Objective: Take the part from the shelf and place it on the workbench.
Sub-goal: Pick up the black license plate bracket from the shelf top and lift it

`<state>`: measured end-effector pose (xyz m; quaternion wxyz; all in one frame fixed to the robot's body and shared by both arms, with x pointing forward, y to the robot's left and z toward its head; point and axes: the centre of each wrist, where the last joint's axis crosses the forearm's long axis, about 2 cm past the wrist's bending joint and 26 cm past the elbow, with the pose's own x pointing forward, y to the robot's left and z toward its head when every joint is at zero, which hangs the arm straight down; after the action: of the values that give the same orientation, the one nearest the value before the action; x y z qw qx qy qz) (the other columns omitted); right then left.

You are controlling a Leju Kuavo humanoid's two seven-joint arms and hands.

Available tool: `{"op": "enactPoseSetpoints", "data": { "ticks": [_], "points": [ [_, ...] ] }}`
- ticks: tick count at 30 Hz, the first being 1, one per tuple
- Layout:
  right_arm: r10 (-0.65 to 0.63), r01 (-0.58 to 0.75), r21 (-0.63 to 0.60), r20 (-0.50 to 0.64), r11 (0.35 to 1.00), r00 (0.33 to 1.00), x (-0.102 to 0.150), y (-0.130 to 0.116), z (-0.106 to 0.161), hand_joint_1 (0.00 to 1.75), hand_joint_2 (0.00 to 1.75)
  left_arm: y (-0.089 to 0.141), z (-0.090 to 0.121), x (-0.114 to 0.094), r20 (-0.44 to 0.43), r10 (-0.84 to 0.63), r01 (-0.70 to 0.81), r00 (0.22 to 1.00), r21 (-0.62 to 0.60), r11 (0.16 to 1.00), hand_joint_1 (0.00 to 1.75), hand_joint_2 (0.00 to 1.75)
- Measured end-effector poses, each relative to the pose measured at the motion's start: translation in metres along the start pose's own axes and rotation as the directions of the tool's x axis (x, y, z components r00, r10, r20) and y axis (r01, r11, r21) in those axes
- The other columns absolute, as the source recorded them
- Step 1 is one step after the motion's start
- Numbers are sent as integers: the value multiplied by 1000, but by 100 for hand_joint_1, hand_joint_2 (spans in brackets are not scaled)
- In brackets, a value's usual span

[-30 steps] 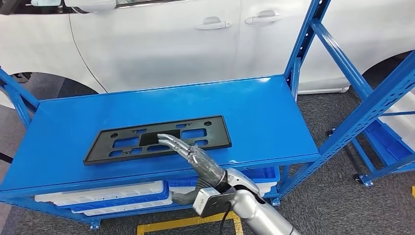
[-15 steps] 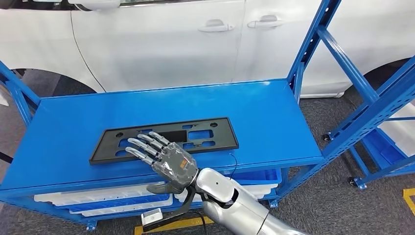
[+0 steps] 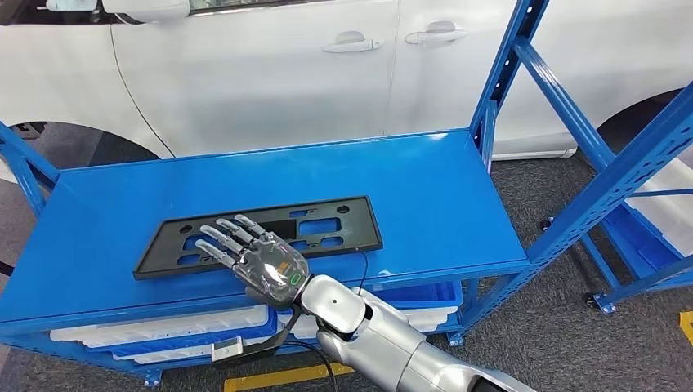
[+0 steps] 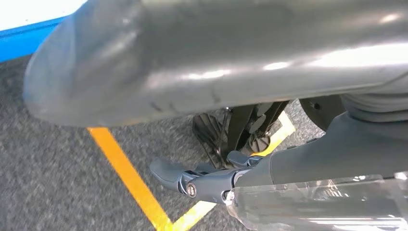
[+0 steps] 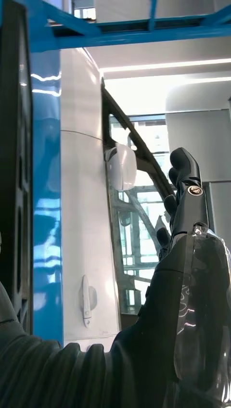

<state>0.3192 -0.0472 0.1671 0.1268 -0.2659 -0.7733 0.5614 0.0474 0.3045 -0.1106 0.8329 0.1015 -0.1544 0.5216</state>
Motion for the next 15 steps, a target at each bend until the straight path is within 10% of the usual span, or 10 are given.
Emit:
{"op": "enactPoseSetpoints", "data": {
  "ticks": [15],
  "points": [
    [70,-57,175,-69,983,995,-1,31,-7,0,175,-1,0,1,11,-14,14,1000,-16,1000,0,0]
  ]
}}
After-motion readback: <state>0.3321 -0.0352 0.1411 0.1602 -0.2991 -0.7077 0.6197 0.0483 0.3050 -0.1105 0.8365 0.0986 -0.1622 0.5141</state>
